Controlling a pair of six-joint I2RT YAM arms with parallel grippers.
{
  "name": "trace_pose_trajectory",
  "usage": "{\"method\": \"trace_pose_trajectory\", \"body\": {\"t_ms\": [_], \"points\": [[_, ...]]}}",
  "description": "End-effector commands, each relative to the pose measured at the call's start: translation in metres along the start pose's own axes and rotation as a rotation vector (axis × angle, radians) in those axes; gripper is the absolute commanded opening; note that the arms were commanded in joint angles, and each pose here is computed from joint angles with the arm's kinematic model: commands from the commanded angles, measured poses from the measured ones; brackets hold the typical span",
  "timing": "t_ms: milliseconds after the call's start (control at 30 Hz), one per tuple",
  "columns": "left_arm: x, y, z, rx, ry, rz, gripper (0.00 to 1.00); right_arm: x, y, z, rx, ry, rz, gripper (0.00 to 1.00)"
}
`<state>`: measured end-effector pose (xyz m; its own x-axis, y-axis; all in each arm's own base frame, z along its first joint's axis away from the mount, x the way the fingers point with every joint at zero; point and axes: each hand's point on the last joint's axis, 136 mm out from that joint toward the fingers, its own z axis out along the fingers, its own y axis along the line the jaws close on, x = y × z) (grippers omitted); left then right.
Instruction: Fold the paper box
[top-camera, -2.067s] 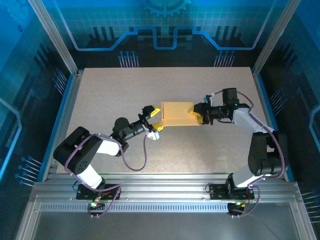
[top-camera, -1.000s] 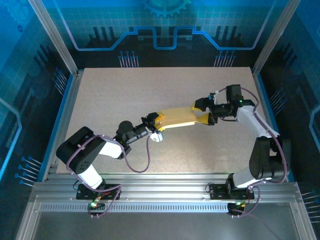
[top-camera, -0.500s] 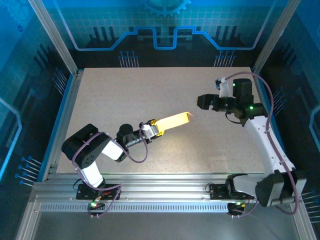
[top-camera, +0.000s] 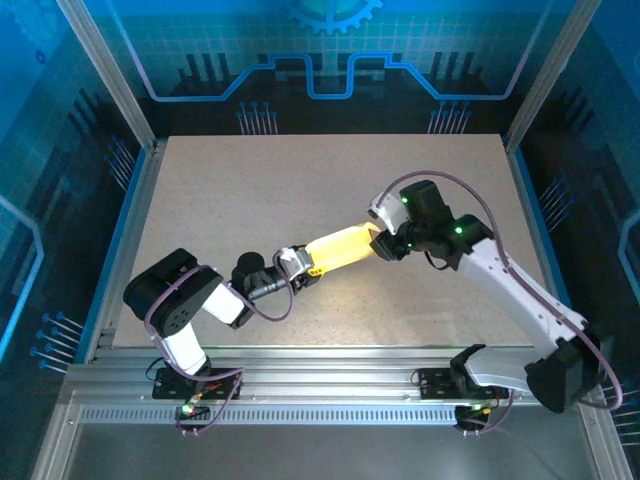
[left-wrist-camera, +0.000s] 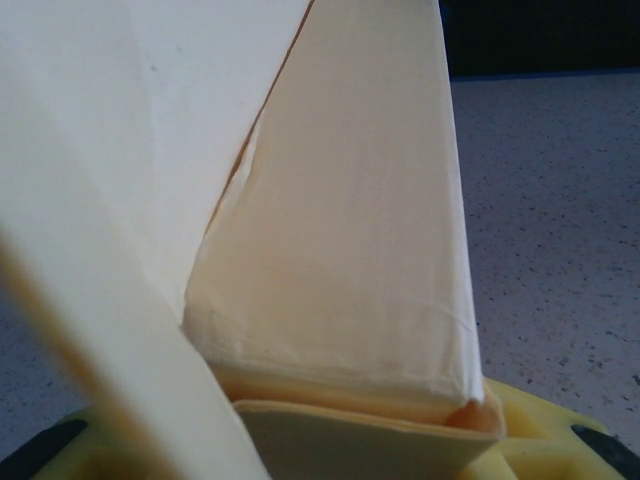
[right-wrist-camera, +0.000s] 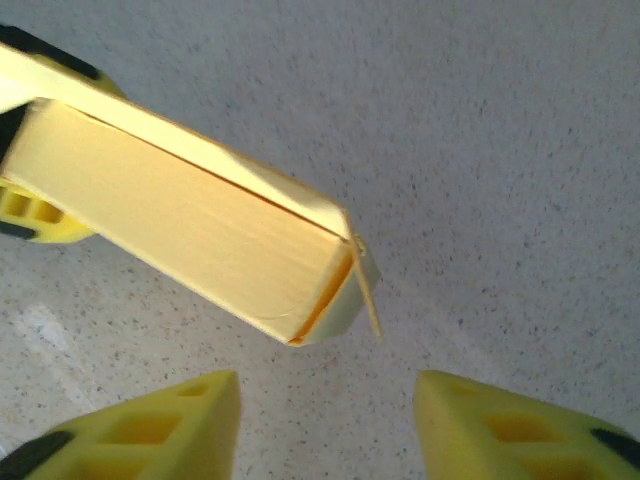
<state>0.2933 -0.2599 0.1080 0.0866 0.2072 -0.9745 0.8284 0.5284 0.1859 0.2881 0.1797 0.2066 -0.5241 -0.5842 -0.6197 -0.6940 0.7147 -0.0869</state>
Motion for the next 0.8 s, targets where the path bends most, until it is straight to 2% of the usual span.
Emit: {"method": "trace_pose_trajectory", "body": {"t_ms": [0, 200, 400, 633, 667, 767], "points": [[-0.005, -0.003, -0.004, 0.019, -0.024, -0.023, 0.25, -0.018, -0.005, -0.005, 0.021, 0.012, -0.059, 0.47], [-0.005, -0.003, -0.004, 0.020, -0.025, -0.021, 0.24, -0.032, -0.001, 0.003, -0.026, 0.034, -0.106, 0.48], [-0.005, -0.003, -0.004, 0.020, -0.026, -0.015, 0.25, -0.024, 0.008, 0.012, -0.100, 0.090, -0.134, 0.39], [-0.005, -0.003, -0.004, 0.018, -0.023, -0.009, 0.24, -0.022, 0.011, 0.015, -0.128, 0.106, -0.118, 0.03], [-0.005, -0.002, -0.004, 0.011, -0.022, -0.009, 0.24, -0.022, 0.011, 0.014, -0.127, 0.106, -0.112, 0.00], [-0.003, 0.000, -0.002, -0.019, -0.012, -0.005, 0.23, -0.022, 0.009, 0.015, -0.113, 0.111, -0.074, 0.00]]}}
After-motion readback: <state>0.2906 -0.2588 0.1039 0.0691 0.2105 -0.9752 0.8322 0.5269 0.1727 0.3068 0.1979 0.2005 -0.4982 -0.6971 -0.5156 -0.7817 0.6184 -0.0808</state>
